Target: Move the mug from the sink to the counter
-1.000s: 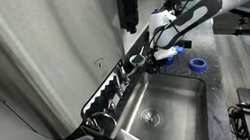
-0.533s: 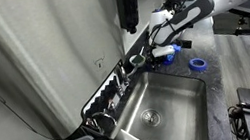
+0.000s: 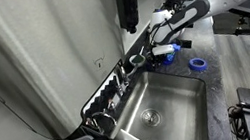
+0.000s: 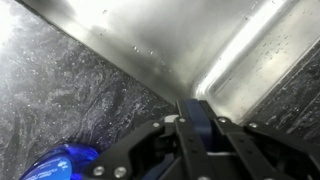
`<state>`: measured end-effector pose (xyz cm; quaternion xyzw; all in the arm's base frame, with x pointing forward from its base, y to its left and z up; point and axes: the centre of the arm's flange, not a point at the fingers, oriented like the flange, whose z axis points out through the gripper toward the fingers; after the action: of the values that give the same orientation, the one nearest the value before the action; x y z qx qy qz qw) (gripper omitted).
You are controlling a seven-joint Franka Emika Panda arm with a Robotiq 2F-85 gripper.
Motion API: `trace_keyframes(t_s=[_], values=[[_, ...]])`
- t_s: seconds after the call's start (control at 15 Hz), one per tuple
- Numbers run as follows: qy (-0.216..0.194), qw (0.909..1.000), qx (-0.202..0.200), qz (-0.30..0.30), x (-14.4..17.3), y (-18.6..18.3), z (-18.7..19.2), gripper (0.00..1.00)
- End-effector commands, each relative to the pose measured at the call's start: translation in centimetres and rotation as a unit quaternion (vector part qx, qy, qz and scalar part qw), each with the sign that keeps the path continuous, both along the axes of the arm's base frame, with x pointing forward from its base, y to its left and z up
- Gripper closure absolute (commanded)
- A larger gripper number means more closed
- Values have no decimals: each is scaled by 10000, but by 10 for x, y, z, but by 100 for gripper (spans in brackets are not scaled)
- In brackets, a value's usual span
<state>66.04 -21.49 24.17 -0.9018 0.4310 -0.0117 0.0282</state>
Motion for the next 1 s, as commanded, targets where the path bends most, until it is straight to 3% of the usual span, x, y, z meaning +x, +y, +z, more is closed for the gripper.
trace_keyframes(t_s=[0.0, 0.4, 0.53, 0.73, 0.93], values=[[62, 9999, 108, 83, 13, -9, -7, 96], [171, 9997, 68, 174, 18, -8, -12, 96], [228, 9995, 58, 199, 18, -8, -11, 57], [361, 9989, 27, 294, 14, -3, -7, 48], [418, 9984, -63, 373, 8, 0, 4, 27]])
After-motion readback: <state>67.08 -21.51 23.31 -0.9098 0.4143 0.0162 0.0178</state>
